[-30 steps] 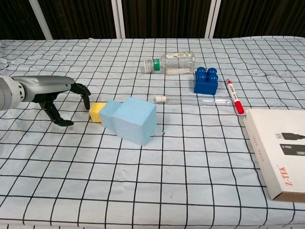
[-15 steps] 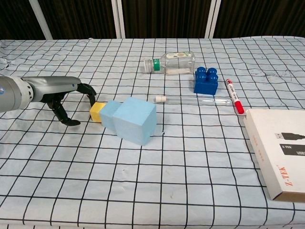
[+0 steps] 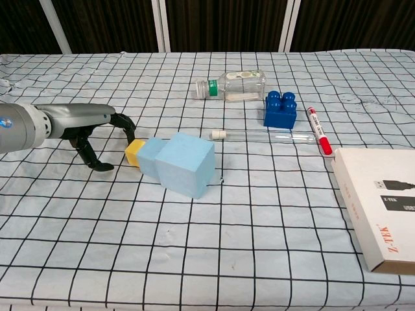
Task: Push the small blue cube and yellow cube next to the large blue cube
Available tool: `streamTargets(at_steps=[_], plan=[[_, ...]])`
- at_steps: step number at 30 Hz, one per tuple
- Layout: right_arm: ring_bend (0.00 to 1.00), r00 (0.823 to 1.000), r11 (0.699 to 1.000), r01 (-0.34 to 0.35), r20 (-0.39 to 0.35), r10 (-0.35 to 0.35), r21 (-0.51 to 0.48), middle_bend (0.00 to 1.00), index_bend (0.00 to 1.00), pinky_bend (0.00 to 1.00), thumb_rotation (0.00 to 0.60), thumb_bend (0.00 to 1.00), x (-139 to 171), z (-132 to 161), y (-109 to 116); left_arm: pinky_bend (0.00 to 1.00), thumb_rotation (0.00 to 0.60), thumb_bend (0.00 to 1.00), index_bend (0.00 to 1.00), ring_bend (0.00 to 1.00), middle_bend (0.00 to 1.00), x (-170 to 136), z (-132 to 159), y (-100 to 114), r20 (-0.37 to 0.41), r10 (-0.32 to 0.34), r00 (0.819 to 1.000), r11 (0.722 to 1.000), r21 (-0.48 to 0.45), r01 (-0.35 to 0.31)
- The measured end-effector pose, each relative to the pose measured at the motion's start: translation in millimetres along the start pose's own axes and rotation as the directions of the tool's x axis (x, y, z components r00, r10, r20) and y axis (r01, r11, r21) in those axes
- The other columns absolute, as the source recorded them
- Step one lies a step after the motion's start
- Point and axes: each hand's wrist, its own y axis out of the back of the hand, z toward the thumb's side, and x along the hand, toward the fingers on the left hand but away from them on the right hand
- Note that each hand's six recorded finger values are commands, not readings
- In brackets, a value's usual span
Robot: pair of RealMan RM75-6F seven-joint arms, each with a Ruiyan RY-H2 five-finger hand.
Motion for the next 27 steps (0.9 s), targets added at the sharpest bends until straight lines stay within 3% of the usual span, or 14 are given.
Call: streamTargets(at_steps=[9,12,16,20,24,25,27], plan=[[0.0,1.0,1.0,0.0,0.002,0.0,0.001,0.04,0.0,0.11,0.6,0.22,-0.1,-0.5,0.0,0.0,0.6,0.31,0.28,0.0,0.07,-2.5,-4.8,6.2,-0.018,0.015,1.0,1.0,0.014,-0.015],[0.0,1.0,1.0,-0.002,0.004,0.002,0.0,0.04,0.0,0.11,0.6,0.22,-0.1,-0.9,-0.3,0.0,0.6,0.31,0.22,0.0,0.07,-4.7,-9.9,15.0,-0.033,0.046,0.998,0.999,0.021,-0.046],[0.0,1.0,1.0,-0.004,0.004,0.004,0.001,0.04,0.0,0.11,0.6,0.22,-0.1,-0.9,-0.7,0.0,0.6,0.3,0.2,0.0,0.06,-15.3,-14.1,29.7,-0.033,0.096,0.995,0.995,0.03,-0.095],[0.0,1.0,1.0,-0.007,0.003,0.007,0.002,0.04,0.0,0.11,0.6,0.22,-0.3,-1.0,-1.4,0.0,0.6,0.21,0.16,0.0,0.06,-34.1,-18.3,40.3,-0.005,0.155,0.988,0.986,0.06,-0.154],[0.0,1.0,1.0,-0.014,0.003,0.014,0.005,0.04,0.0,0.11,0.6,0.22,-0.7,-0.8,-3.3,0.0,0.6,0.17,0.12,0.0,0.05,-65.3,-32.1,50.7,0.017,0.28,0.96,0.949,0.147,-0.279],[0.0,1.0,1.0,-0.016,0.002,0.016,0.007,0.04,0.0,0.11,0.6,0.22,-0.8,-0.5,-3.8,0.0,0.6,0.17,0.12,0.0,0.04,-81.4,-39.8,52.9,0.018,0.339,0.941,0.924,0.181,-0.337],[0.0,1.0,1.0,-0.019,-0.001,0.019,0.011,0.04,0.0,0.11,0.6,0.22,-1.1,0.6,-4.8,0.0,0.6,0.16,0.11,0.0,0.03,-100.1,-50.1,53.0,0.006,0.396,0.918,0.899,0.202,-0.389]])
